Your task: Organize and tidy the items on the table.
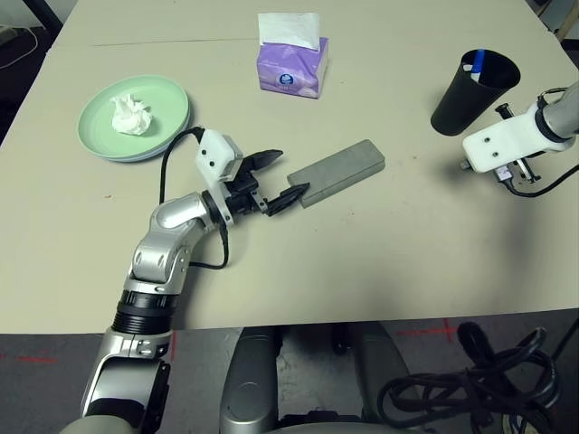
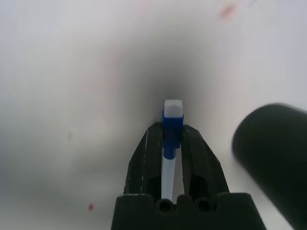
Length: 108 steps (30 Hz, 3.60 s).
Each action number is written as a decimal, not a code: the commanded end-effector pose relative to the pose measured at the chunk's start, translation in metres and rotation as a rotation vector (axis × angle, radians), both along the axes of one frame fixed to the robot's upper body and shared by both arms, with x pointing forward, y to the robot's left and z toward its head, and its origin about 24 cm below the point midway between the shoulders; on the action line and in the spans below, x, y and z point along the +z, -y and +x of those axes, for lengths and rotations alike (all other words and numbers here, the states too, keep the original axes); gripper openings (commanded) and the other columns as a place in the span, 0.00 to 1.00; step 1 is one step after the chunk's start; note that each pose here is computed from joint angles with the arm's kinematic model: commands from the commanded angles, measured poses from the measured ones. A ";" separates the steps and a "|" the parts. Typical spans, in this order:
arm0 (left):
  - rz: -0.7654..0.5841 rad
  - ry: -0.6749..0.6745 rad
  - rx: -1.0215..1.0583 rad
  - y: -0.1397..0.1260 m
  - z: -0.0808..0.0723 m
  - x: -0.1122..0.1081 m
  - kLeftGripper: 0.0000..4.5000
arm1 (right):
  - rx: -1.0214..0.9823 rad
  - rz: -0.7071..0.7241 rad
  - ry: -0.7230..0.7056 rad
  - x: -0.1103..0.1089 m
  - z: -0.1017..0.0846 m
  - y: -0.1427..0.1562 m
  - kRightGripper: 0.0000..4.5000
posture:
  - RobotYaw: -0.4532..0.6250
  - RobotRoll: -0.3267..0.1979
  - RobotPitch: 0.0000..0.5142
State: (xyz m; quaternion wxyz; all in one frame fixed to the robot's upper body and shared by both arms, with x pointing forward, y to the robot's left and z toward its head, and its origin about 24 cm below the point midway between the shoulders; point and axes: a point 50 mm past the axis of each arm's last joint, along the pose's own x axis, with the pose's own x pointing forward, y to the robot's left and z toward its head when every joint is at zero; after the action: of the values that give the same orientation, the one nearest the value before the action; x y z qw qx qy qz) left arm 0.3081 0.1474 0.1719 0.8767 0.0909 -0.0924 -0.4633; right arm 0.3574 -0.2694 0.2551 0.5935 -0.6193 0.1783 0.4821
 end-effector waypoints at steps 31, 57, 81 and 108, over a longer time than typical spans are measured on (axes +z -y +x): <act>0.072 0.060 -0.142 0.011 0.019 0.000 1.00 | -0.129 1.526 0.186 -0.001 -0.019 -0.019 0.09 | 0.45 0.62 0.20; 0.047 0.037 -0.110 0.009 0.014 -0.003 1.00 | -0.795 1.695 0.584 0.027 0.015 -0.023 0.09 | 0.47 0.62 0.20; 0.031 0.054 -0.049 0.005 0.024 0.004 1.00 | -0.899 1.609 0.587 0.013 0.013 -0.016 0.33 | 0.46 0.62 0.21; -0.291 0.033 0.488 -0.031 0.044 0.007 1.00 | -0.630 1.717 0.351 -0.067 -0.036 -0.022 0.99 | 0.46 0.62 0.20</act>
State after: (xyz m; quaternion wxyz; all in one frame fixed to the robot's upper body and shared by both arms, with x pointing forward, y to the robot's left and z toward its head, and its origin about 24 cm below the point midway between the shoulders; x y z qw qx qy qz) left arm 0.3511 0.1710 0.1847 0.9530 0.0132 -0.1575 -0.2584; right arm 0.3285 -0.2379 0.1808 0.9720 0.0431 -0.1418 0.1823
